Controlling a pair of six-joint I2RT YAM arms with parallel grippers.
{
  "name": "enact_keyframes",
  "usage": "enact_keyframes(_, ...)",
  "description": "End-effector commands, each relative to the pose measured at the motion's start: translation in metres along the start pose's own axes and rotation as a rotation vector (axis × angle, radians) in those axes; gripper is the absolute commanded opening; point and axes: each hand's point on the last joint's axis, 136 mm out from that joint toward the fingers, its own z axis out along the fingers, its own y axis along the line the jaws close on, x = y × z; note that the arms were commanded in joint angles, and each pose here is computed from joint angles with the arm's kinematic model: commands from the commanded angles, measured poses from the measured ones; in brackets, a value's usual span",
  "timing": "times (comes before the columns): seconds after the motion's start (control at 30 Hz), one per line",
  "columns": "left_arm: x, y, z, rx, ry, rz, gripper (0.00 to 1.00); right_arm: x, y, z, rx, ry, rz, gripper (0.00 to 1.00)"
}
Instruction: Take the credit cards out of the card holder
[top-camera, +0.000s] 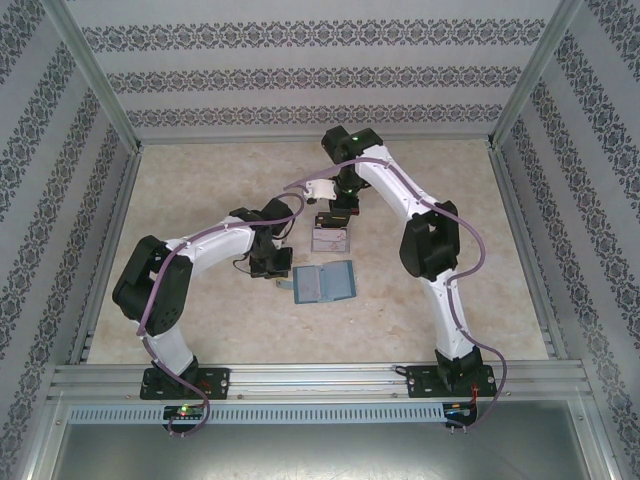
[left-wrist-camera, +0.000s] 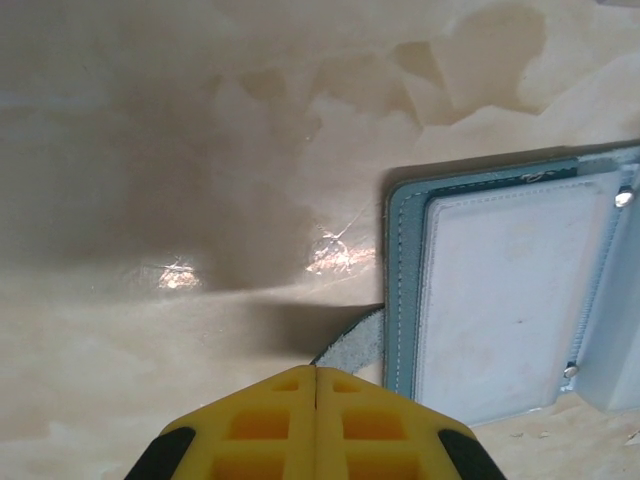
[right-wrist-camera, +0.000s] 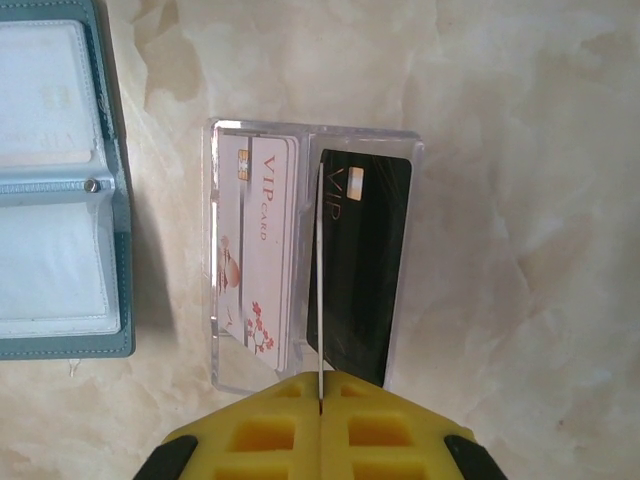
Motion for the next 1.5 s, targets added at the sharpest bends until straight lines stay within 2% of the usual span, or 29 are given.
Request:
enact_keyframes(0.0,0.002,0.008,-0.005,-0.011,-0.012,-0.027,0.0,0.005,0.008,0.006,-0.062,0.016,0.0,0.0)
enact_keyframes(0.37,0.005,0.011,-0.004,-0.008,-0.006,-0.034,0.0,0.001,0.017,0.019,-0.131,0.003,0.015,0.0)
enact_keyframes(0.53,0.002,0.01,-0.005,-0.001,-0.009,-0.039,0.0,0.001,0.017,0.024,-0.152,0.01,0.02,0.05)
enact_keyframes(0.7,0.002,0.008,-0.004,0.007,-0.006,-0.039,0.0,-0.001,0.003,0.019,-0.09,0.008,0.029,0.15)
enact_keyframes(0.83,0.002,0.008,-0.004,0.009,-0.005,-0.042,0.0,0.0,-0.014,0.008,0.01,0.015,0.04,0.16)
enact_keyframes(1.07,0.002,0.007,-0.004,0.016,-0.008,-0.042,0.0,-0.008,-0.023,-0.013,0.103,-0.022,0.05,0.17)
enact_keyframes(1.17,-0.001,0.004,-0.005,0.029,-0.013,-0.04,0.0,-0.014,-0.022,-0.02,0.134,-0.053,0.067,0.17)
enact_keyframes(1.3,-0.004,-0.005,-0.004,0.069,-0.011,-0.033,0.0,-0.032,-0.011,-0.032,0.165,-0.167,0.111,0.18)
enact_keyframes(1.47,-0.007,-0.016,0.0,0.126,-0.004,-0.034,0.0,-0.042,0.001,-0.033,0.182,-0.274,0.258,0.09)
